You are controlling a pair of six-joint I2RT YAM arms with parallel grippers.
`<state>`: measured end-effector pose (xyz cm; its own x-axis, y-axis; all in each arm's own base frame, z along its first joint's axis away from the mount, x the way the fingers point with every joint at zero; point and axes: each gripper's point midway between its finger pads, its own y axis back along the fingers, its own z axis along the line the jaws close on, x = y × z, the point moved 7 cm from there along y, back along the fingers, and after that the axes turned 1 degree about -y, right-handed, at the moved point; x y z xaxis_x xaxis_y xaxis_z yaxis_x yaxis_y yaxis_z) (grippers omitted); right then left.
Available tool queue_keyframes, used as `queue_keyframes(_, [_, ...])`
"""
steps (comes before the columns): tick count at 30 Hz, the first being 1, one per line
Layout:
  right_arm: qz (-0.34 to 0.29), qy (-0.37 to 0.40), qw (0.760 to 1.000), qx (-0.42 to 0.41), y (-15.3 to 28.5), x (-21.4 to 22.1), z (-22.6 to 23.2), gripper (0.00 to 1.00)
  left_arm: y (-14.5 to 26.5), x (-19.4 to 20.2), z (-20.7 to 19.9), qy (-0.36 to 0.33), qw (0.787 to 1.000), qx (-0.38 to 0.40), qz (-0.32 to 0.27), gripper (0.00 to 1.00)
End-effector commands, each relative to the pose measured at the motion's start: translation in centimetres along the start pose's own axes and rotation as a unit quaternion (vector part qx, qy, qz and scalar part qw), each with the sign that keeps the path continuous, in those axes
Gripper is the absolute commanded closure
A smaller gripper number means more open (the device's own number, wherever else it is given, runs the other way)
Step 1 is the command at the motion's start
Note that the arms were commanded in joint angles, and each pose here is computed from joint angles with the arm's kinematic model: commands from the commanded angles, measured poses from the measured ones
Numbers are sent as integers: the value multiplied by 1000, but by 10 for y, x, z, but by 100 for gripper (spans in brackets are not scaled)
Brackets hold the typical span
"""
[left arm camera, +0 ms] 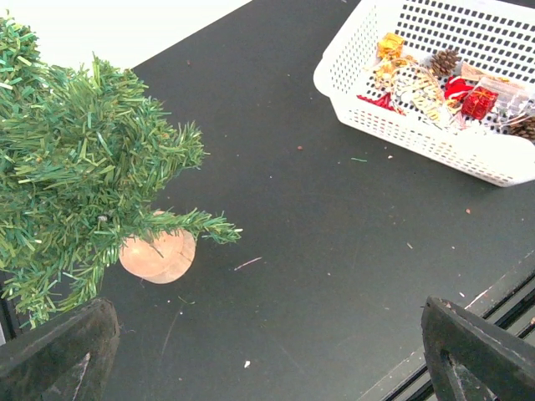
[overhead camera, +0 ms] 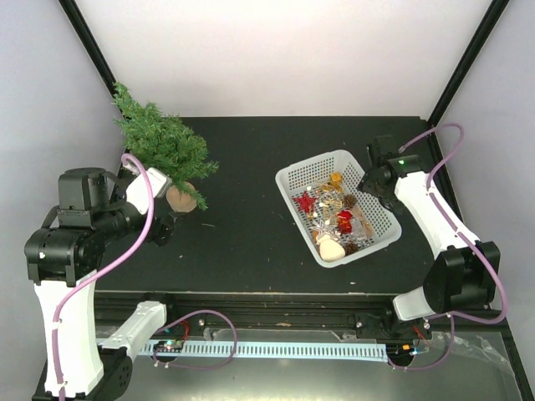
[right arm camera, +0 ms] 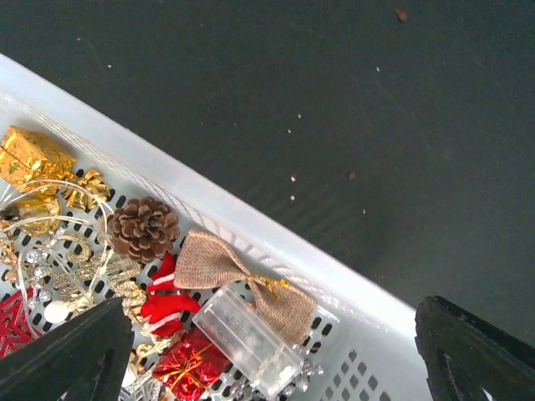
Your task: Decorate the small christmas tree
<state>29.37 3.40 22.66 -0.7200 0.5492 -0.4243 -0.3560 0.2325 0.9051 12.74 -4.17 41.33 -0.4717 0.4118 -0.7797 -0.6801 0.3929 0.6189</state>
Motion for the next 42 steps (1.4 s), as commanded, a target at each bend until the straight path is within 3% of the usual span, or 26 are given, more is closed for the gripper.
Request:
queue_keyframes(1, [-12,39,999,-23,-6,-17,7,6,4,0,-2,-16,1000,-8,-10,1])
queue_keyframes(9, [6,107,987,-120,-20,-23,26,0,2,4,-4,-25,1000,-2,-10,1])
queue_keyframes(21, [55,114,991,-47,-56,-12,15,3,-2,5,-2,-25,1000,-2,-4,1])
queue_keyframes(23, [58,103,992,-36,-59,-11,10,8,-2,6,-2,-23,1000,-2,-2,1])
queue_keyframes(29, [58,67,996,-30,-62,-12,-2,41,-5,7,-2,-20,1000,0,1,1])
queue_keyframes(42, [59,38,997,-16,-61,-14,-14,53,-7,9,0,-18,1000,-1,12,1])
